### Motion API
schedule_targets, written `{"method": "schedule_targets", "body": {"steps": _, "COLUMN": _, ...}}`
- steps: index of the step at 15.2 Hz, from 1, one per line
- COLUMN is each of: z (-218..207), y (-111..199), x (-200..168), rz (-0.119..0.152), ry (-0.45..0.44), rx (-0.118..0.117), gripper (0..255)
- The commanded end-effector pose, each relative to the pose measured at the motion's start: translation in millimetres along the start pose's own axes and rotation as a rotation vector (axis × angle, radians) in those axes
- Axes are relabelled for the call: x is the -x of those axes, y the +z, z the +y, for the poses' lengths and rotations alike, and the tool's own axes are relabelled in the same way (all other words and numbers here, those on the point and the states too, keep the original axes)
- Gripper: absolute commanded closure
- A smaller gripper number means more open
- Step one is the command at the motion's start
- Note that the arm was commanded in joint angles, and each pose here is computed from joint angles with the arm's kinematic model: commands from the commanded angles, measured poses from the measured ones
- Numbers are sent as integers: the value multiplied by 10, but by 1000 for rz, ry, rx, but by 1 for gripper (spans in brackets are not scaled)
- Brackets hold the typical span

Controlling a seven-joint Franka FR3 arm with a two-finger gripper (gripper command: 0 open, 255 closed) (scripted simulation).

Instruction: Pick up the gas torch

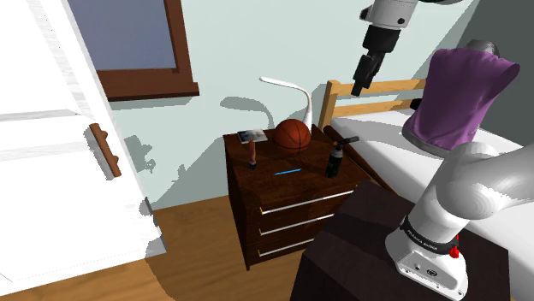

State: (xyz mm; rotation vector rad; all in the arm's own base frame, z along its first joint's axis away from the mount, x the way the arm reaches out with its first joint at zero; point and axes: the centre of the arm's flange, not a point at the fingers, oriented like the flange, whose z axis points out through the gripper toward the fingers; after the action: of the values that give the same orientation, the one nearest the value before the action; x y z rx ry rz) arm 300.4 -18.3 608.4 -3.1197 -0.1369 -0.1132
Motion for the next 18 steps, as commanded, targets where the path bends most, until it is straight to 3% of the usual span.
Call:
{"method": "schedule_targets", "body": {"steps": 1, "z": 0, "y": 0, "x": 0, "rz": 0, "ry": 0, "rx": 0, "gripper": 0}}
{"method": "schedule_targets", "body": {"steps": 18, "z": 1458, "y": 1644, "x": -255, "rz": -73, "ry": -300, "rx": 31, "gripper": 0}}
